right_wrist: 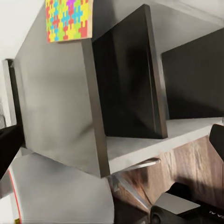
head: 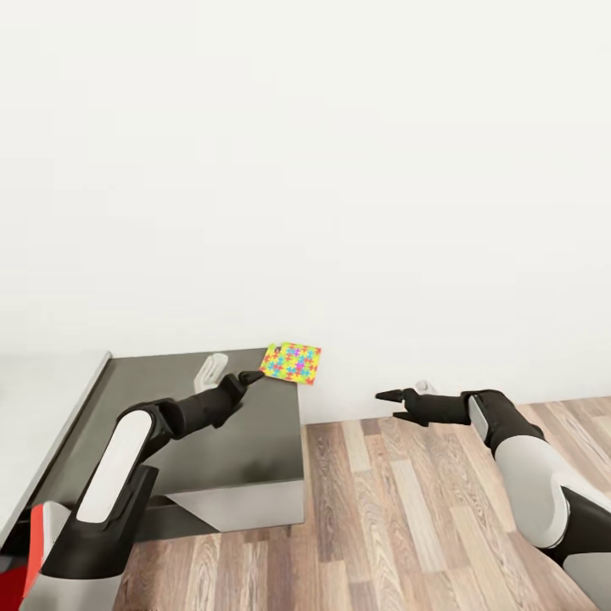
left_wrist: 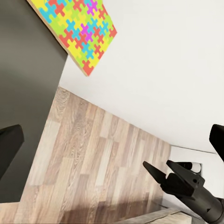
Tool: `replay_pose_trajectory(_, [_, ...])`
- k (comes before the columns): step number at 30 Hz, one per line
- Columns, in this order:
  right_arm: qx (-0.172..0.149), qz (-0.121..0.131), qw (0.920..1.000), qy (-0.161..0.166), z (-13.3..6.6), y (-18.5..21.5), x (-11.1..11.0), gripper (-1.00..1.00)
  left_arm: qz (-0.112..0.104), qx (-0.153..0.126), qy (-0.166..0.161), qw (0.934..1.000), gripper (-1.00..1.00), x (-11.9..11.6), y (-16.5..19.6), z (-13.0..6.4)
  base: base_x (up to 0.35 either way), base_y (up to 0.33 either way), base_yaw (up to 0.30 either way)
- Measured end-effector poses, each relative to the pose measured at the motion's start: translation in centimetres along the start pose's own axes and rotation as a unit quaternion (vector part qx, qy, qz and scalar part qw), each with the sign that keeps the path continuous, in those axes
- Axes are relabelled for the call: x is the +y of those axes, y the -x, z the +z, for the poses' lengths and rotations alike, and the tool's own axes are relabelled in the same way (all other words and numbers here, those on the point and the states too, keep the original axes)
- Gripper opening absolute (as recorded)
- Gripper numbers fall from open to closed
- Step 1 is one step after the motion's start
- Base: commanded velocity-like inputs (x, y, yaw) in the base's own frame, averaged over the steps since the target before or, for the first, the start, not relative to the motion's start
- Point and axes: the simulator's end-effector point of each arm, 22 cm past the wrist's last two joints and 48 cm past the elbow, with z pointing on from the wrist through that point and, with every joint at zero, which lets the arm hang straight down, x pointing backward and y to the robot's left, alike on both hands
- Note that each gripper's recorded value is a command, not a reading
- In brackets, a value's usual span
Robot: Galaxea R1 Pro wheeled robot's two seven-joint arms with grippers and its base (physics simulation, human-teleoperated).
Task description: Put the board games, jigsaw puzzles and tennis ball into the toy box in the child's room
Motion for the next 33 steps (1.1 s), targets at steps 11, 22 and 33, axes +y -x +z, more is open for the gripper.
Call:
replay_pose_trajectory(11, [0.003, 0.003, 1.0, 0.009, 0.0, -0.2, 0.3, 1.0, 0.003, -0.011, 0.01, 0.9999, 1.0, 0.4, 1.4, -0.4, 0.0, -0.073, 0.034])
replay_pose_trajectory(22, [0.022, 0.03, 0.9992, -0.018, 0.2, -0.3, -0.4, 1.0, 0.008, -0.024, 0.02, 0.9995, 1.0, 1.6, 3.7, -1.5, 0.0, -0.009, 0.007])
replay_pose_trajectory(33, [0.035, 0.054, 0.997, -0.043, 0.1, 0.2, -1.1, 1.0, -0.034, -0.023, -0.013, 0.9991, 1.0, 1.2, 5.2, -2.6, 0.0, -0.002, 0.001])
